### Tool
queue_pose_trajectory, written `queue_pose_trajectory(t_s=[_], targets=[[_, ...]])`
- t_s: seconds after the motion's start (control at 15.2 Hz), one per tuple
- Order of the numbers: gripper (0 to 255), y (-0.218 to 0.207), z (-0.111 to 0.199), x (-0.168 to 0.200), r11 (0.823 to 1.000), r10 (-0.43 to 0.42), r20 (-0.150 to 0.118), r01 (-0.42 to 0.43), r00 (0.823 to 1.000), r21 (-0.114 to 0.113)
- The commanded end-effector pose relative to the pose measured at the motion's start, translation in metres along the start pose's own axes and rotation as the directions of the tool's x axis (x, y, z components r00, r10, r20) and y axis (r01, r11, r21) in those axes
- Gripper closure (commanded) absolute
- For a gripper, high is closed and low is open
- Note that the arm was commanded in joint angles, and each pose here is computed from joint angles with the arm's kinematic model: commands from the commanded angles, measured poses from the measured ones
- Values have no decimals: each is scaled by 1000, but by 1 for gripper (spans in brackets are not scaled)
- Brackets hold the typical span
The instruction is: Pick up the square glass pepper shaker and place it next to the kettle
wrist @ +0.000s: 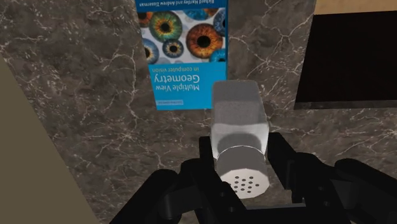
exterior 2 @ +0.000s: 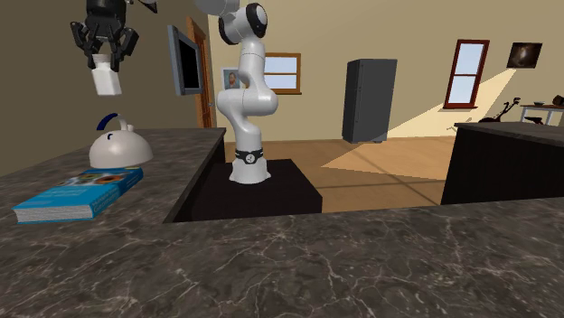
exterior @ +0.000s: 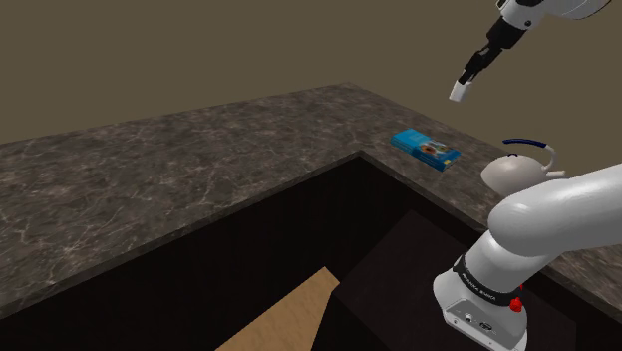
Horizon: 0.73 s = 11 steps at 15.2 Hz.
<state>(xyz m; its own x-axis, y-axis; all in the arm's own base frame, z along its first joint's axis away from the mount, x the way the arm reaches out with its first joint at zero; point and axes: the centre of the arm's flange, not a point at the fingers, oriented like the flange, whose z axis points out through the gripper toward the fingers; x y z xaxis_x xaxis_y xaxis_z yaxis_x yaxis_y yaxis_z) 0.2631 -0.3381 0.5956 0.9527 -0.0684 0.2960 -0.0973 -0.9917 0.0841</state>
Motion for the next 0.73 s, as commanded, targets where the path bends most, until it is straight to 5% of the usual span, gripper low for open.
queue_pose_trajectory(t_s=[0.0, 0.66], targets=[[255, 16, -6, -17, 1000, -2, 0, 2, 1000, 0], [255, 105, -28, -113, 1000, -2, 0, 2, 1000, 0]])
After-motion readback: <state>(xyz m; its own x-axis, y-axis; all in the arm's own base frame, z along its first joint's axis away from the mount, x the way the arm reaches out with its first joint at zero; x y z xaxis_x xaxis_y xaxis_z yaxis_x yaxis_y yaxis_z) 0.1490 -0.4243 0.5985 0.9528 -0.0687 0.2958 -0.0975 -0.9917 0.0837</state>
